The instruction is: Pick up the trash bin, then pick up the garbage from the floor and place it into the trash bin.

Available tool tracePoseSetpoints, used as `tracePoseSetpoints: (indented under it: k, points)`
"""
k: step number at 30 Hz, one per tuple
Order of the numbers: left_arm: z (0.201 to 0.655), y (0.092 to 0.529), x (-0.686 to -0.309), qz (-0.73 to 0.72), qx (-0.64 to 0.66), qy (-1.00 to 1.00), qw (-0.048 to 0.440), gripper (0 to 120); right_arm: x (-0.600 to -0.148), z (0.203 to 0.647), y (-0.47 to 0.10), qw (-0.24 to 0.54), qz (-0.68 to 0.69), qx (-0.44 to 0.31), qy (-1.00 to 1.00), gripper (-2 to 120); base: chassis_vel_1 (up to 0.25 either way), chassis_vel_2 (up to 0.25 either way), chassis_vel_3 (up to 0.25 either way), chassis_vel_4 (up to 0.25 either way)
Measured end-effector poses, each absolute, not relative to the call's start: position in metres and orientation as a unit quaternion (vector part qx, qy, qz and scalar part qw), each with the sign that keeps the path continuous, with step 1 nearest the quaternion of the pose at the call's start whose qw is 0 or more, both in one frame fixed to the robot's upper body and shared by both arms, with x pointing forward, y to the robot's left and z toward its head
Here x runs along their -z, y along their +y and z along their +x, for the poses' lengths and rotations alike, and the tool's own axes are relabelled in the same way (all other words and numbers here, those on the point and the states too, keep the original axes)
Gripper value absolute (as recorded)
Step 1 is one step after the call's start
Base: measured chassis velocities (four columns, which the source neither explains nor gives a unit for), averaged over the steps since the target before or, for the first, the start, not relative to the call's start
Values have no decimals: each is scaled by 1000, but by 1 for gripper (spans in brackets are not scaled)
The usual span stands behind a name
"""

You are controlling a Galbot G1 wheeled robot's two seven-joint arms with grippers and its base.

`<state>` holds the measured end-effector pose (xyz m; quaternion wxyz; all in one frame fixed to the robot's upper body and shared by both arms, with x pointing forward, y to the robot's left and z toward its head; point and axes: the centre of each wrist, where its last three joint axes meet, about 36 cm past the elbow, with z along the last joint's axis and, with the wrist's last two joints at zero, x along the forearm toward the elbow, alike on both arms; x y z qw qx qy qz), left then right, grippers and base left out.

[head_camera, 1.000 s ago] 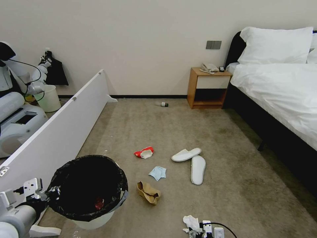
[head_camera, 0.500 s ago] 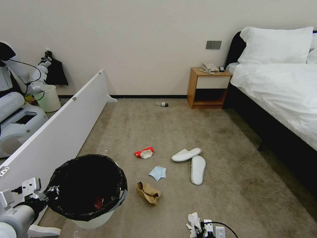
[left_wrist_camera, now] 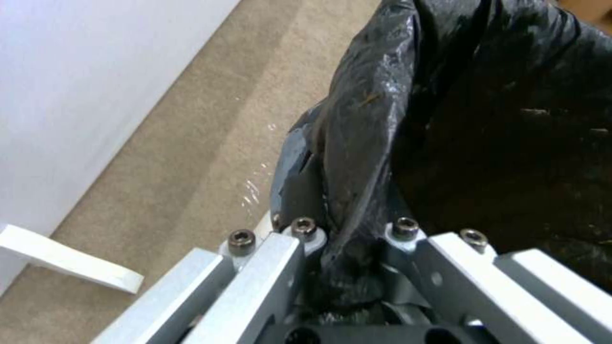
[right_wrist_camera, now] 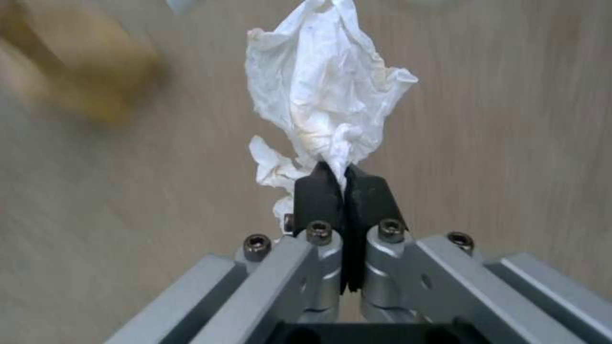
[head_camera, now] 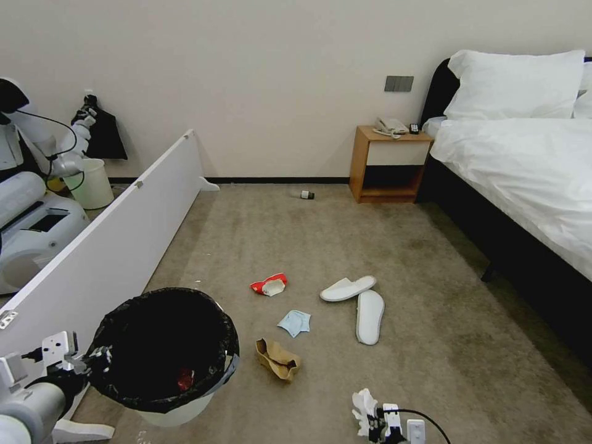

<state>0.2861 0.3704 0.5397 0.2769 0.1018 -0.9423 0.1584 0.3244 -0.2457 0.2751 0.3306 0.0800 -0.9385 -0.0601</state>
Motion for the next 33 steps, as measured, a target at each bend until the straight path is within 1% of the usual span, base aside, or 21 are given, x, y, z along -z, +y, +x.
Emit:
tracePoseSetpoints:
  k: [1,4,5,7,8,9,10,12,13,16,17,19,20,22,23,25,26,33]
  points:
    - [286,370,-540,102,-158,-942,277,4,-275,324,-246,331,80,60,-938,0,0,0,0,0]
    - [286,367,-540,97,-155,-943,278,4,-318,339,-254,229,156,33,-960,0,0,0,0,0]
    - [286,367,-540,97,-155,-943,278,4,-318,339,-254,229,156,33,-960,0,0,0,0,0]
    - [286,364,-539,95,-149,-943,282,4,-353,360,-251,154,226,25,-962,0,0,0,0,0]
    - [286,364,-539,95,-149,-943,282,4,-353,360,-251,154,226,25,-962,0,0,0,0,0]
    - [286,362,-538,94,-145,-943,284,4,-372,376,-243,112,265,24,-957,0,0,0,0,0]
    - [286,362,-538,94,-145,-943,284,4,-372,376,-243,112,265,24,-957,0,0,0,0,0]
    - [286,359,-537,93,-140,-943,287,4,-412,409,-217,43,335,43,-940,0,0,0,0,0]
    - [286,359,-537,93,-140,-943,287,4,-412,409,-217,43,335,43,-940,0,0,0,0,0]
    - [287,358,-538,93,-136,-944,286,4,-460,447,-159,-18,423,78,-903,0,0,0,0,0]
    - [287,358,-538,93,-136,-944,286,4,-460,447,-159,-18,423,78,-903,0,0,0,0,0]
    - [287,357,-538,95,-129,-945,286,4,-503,471,-99,-60,490,102,-864,0,0,0,0,0]
    - [287,357,-538,95,-129,-945,286,4,-503,471,-99,-60,490,102,-864,0,0,0,0,0]
    - [287,356,-537,95,-128,-945,286,4,-522,476,-55,-66,533,123,-834,0,0,0,0,0]
    - [287,356,-537,95,-128,-945,286,4,-522,476,-55,-66,533,123,-834,0,0,0,0,0]
    - [287,356,-536,96,-128,-945,286,4,-531,477,-32,-61,554,132,-820,0,0,0,0,0]
    - [287,355,-536,96,-128,-945,285,4,-534,474,-16,-46,568,138,-810,0,0,0,0,0]
    - [286,358,-538,102,-126,-946,280,4,-529,459,8,5,581,145,-801,0,0,0,0,0]
